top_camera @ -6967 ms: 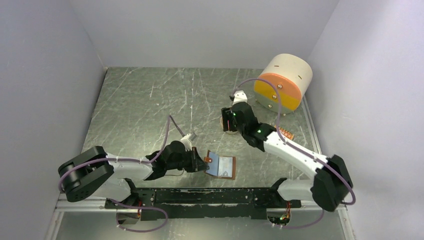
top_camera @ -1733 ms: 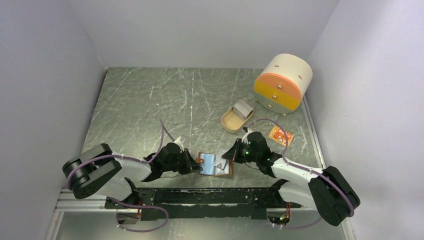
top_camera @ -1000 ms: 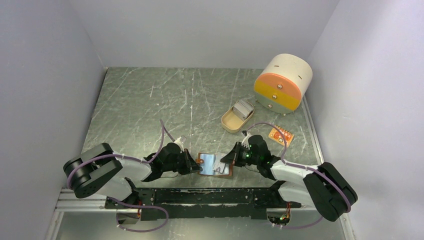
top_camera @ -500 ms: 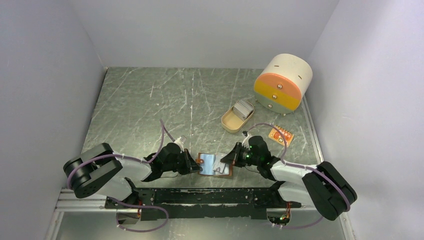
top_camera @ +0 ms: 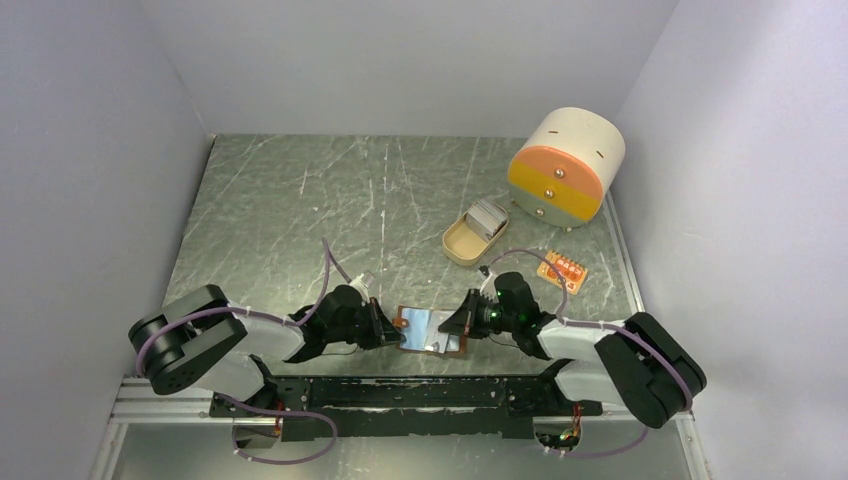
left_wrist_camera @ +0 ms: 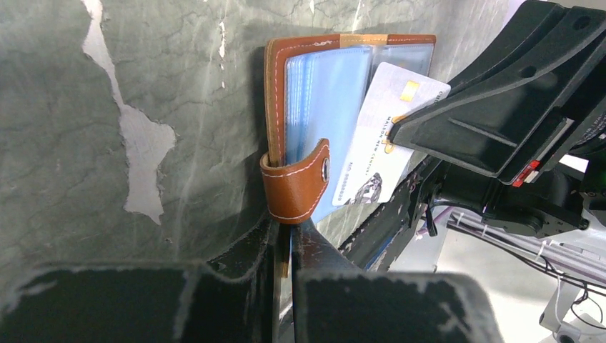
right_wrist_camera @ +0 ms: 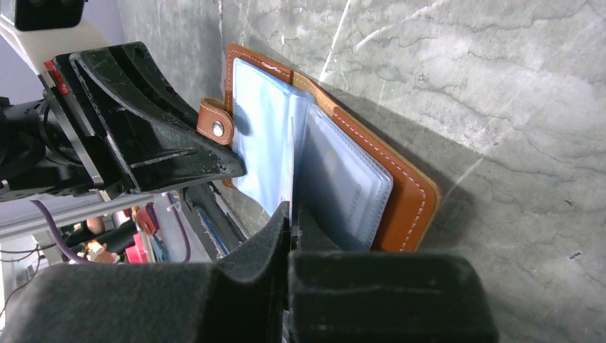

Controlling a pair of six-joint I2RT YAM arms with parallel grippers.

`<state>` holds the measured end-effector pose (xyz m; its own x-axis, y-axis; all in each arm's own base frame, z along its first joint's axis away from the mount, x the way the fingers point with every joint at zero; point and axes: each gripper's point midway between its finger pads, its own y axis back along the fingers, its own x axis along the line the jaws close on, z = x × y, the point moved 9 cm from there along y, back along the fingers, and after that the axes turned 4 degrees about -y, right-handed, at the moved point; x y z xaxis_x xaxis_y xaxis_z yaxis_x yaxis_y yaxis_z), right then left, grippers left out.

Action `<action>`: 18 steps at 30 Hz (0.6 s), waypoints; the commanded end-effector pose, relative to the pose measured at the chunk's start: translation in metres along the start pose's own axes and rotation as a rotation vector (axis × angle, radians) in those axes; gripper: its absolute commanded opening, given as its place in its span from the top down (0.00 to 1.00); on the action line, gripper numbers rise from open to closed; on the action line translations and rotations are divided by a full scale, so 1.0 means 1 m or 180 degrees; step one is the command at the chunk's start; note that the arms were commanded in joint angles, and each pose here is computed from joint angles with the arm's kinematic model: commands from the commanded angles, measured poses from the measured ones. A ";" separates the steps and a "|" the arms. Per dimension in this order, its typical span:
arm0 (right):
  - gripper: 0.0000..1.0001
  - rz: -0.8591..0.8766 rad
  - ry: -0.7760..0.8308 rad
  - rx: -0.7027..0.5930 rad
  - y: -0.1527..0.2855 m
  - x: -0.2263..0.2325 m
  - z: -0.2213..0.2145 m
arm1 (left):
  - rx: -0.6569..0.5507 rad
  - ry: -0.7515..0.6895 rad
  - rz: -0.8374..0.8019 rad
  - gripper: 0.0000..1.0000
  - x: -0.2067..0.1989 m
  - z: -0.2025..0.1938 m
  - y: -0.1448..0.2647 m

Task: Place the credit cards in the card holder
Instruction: Insert the credit card into the card holder.

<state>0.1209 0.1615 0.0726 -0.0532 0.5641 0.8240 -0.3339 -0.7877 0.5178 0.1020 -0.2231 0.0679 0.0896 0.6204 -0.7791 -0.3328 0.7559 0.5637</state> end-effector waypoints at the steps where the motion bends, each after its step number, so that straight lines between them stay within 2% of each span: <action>1: 1.00 -0.0044 0.0061 0.0127 -0.002 -0.005 -0.002 | 0.0066 -0.0083 0.0018 0.91 -0.001 0.000 -0.001; 18: 1.00 -0.0152 -0.0082 0.0343 -0.010 -0.009 -0.002 | 0.0044 -0.0123 0.0013 0.91 -0.005 0.003 -0.001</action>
<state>0.1278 0.1695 0.0687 -0.0541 0.5573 0.8286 -0.2705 -0.8069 0.5251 0.1026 -0.2240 0.0687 0.1032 0.6294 -0.7702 -0.3255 0.7531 0.5718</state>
